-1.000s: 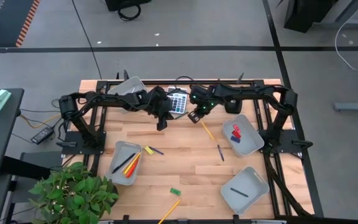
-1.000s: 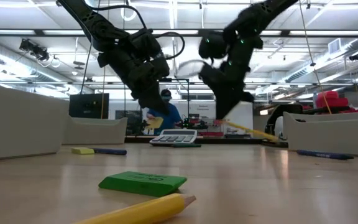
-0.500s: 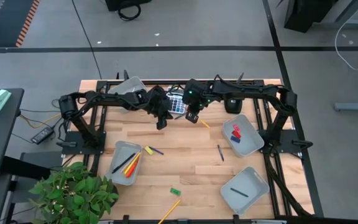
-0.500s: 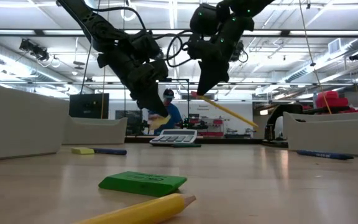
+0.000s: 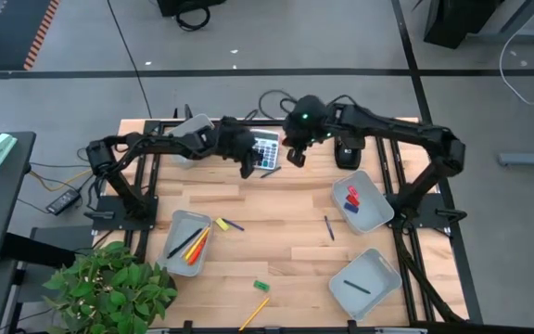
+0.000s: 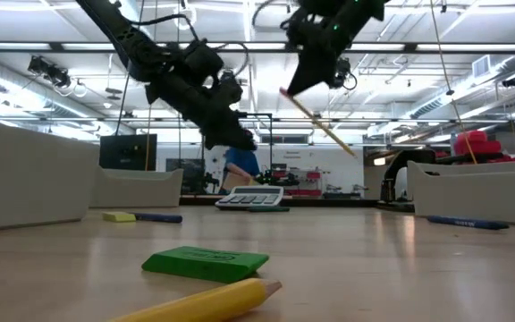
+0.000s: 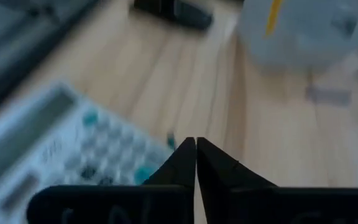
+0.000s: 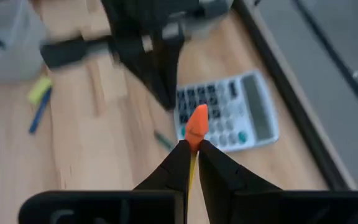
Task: Sort crayons/erasers/pens/pencils in bins
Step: Put the top yellow pencil into the top left gray bin
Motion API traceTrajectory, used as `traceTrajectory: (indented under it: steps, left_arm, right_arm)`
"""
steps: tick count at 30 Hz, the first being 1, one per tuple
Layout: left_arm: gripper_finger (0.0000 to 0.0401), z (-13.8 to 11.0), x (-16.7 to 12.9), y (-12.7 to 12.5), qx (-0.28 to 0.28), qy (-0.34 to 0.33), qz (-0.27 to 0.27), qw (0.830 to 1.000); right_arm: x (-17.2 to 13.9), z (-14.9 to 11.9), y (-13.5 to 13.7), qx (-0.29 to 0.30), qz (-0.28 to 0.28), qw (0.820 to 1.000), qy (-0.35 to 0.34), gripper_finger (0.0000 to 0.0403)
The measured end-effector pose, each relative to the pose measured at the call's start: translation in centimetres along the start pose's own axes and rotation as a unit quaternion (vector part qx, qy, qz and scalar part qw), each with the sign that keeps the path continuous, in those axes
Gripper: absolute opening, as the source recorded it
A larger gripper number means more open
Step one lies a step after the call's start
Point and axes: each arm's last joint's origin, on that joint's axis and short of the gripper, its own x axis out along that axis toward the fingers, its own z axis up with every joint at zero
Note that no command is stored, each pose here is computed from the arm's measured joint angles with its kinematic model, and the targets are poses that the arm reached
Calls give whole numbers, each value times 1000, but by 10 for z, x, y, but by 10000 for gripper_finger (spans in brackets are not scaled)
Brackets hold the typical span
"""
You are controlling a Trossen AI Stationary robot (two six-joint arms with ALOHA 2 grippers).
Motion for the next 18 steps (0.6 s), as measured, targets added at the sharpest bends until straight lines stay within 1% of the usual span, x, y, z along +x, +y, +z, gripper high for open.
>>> traceTrajectory:
  steps: [2, 4, 7, 9, 11, 14, 16, 18]
  left_arm:
    - [12, -4, 0, -1, -4, -66, -4, 998]
    - [8, -11, -4, -3, -19, -134, -12, 991]
    - [10, -19, -15, -5, -35, -232, -29, 972]
    - [21, -22, -23, -7, -44, -280, -42, 958]
    - [35, -24, -28, -13, -45, -308, -55, 949]
    - [56, -25, -26, -24, -37, -310, -72, 947]
    - [71, -21, -24, -32, -33, -318, -67, 945]
    - [89, -15, -22, -39, -27, -333, -54, 941]
  right_arm:
    - [-9, 2, -1, -3, 1, 1000, -15, 36]
    - [-16, 3, 0, -7, 4, 1000, -23, 36]
    - [-24, 4, 2, -21, 14, 999, -35, 36]
    - [-27, 6, 2, -32, 20, 998, -52, 36]
    - [-30, 11, 3, -43, 32, 996, -77, 36]
    - [-31, 20, 5, -59, 75, 987, -127, 36]
    - [-30, 25, 7, -69, 104, 980, -158, 36]
    - [-27, 27, 7, -76, 117, 976, -167, 36]
